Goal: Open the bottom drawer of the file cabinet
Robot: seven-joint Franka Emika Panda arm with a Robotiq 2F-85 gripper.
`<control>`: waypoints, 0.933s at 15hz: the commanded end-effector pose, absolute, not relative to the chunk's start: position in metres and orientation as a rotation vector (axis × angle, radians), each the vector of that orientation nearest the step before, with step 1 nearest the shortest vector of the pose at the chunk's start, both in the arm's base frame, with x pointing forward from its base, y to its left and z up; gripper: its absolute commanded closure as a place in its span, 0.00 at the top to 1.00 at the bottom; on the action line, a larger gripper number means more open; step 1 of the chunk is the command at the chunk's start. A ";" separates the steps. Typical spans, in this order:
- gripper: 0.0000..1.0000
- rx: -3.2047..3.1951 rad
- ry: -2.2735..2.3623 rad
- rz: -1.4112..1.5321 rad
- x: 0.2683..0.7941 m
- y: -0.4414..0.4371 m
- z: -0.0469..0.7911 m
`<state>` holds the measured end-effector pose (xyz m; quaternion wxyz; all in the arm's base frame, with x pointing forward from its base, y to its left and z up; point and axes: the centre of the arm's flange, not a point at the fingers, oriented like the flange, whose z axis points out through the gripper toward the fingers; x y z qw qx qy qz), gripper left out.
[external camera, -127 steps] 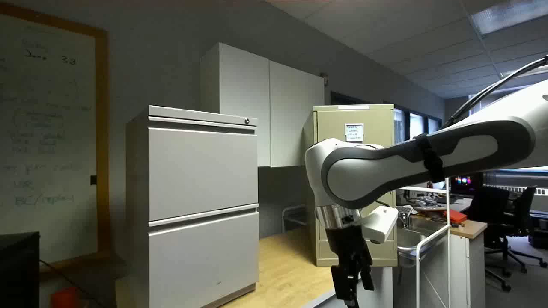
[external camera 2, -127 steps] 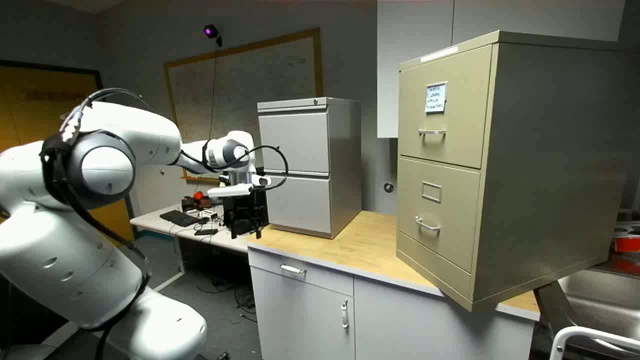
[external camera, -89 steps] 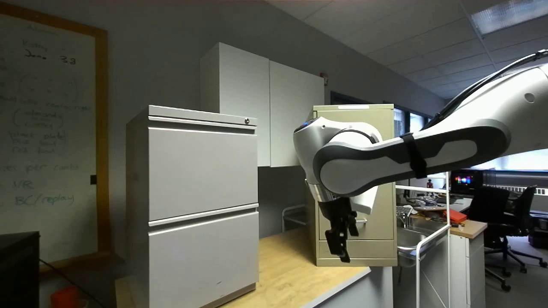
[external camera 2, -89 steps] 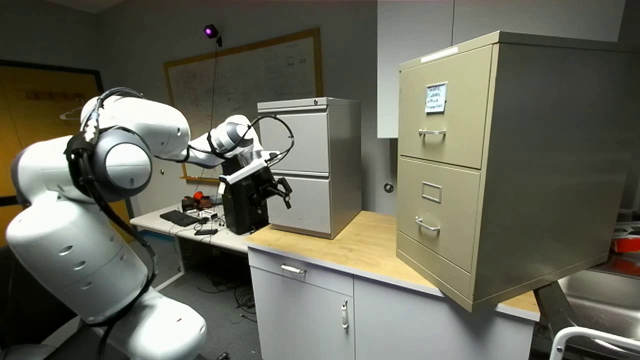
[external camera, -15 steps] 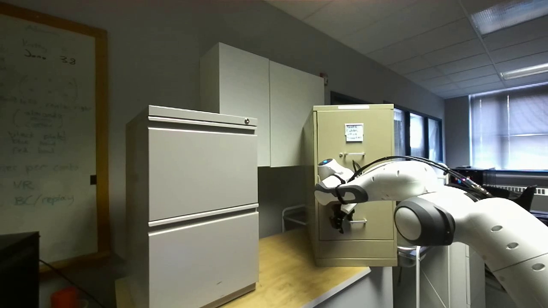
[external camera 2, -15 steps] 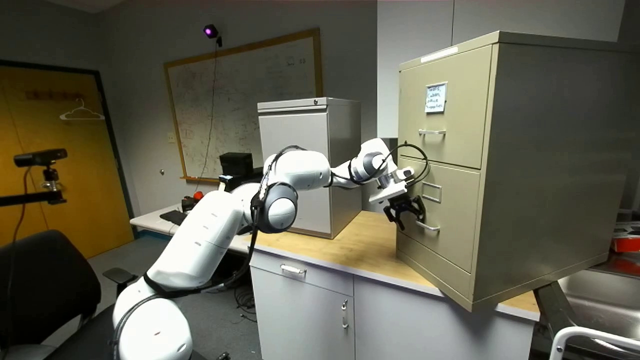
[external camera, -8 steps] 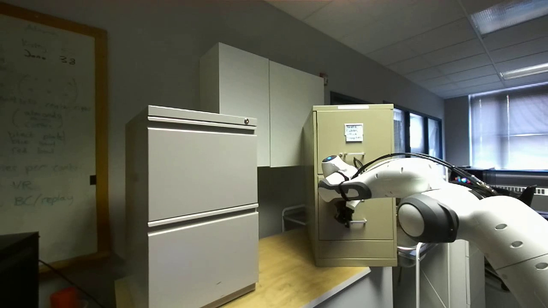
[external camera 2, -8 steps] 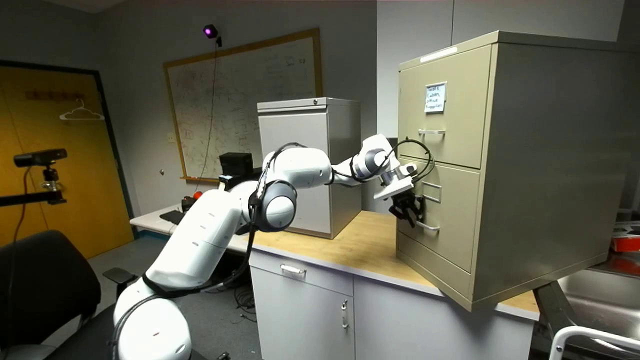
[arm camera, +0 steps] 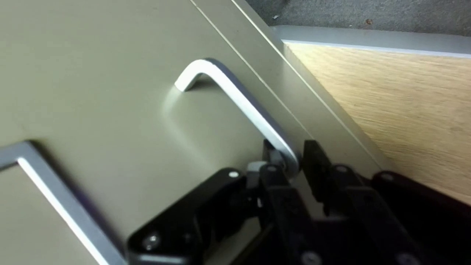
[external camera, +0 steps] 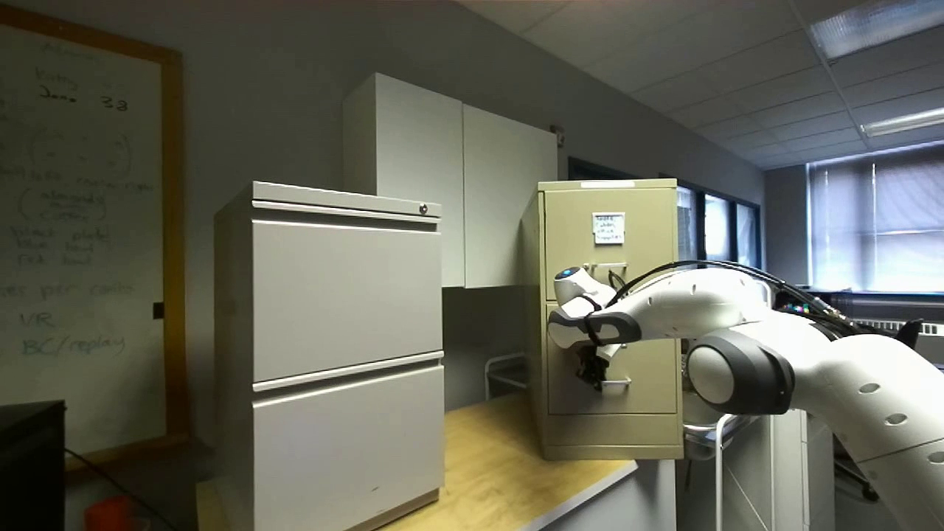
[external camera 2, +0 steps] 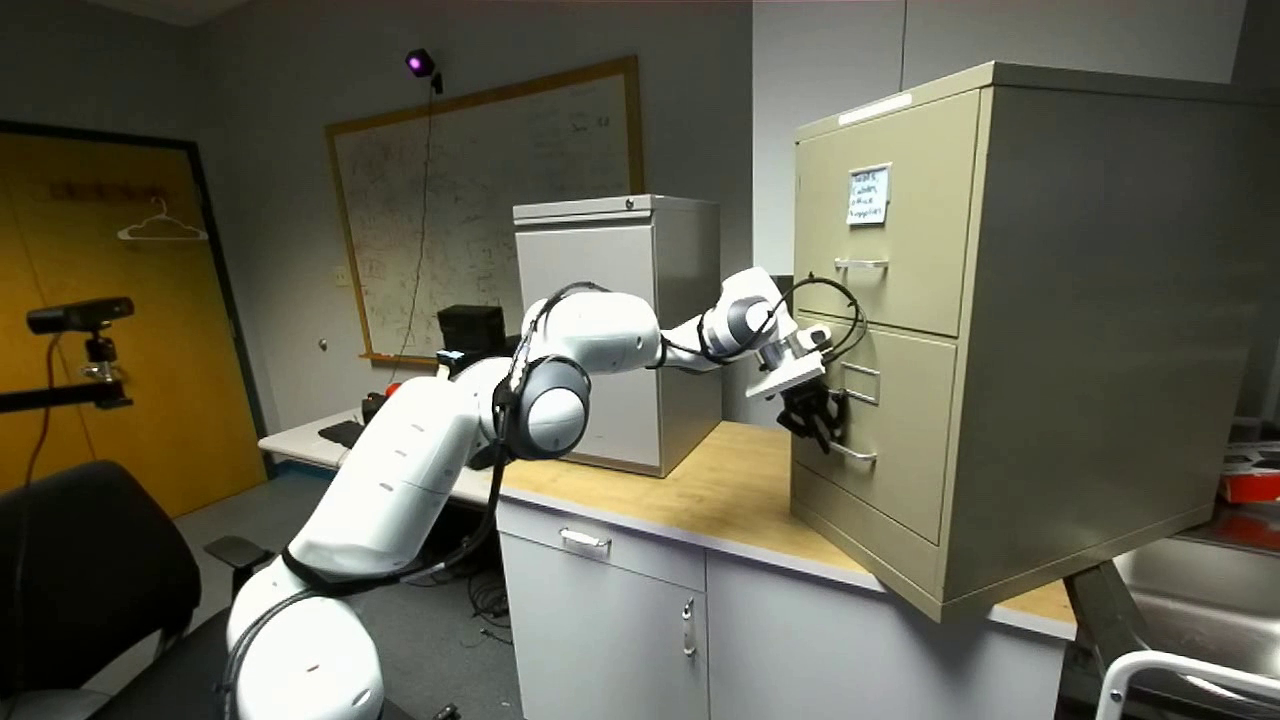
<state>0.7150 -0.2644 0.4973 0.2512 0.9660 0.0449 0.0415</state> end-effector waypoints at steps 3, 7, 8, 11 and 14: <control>0.08 2.718 0.249 0.041 0.711 -0.190 0.485; 0.08 2.707 0.257 0.042 0.706 -0.190 0.474; 0.08 2.703 0.261 0.043 0.705 -0.191 0.472; 0.08 2.693 0.280 0.052 0.701 -0.191 0.468; 0.08 2.679 0.310 0.059 0.695 -0.190 0.468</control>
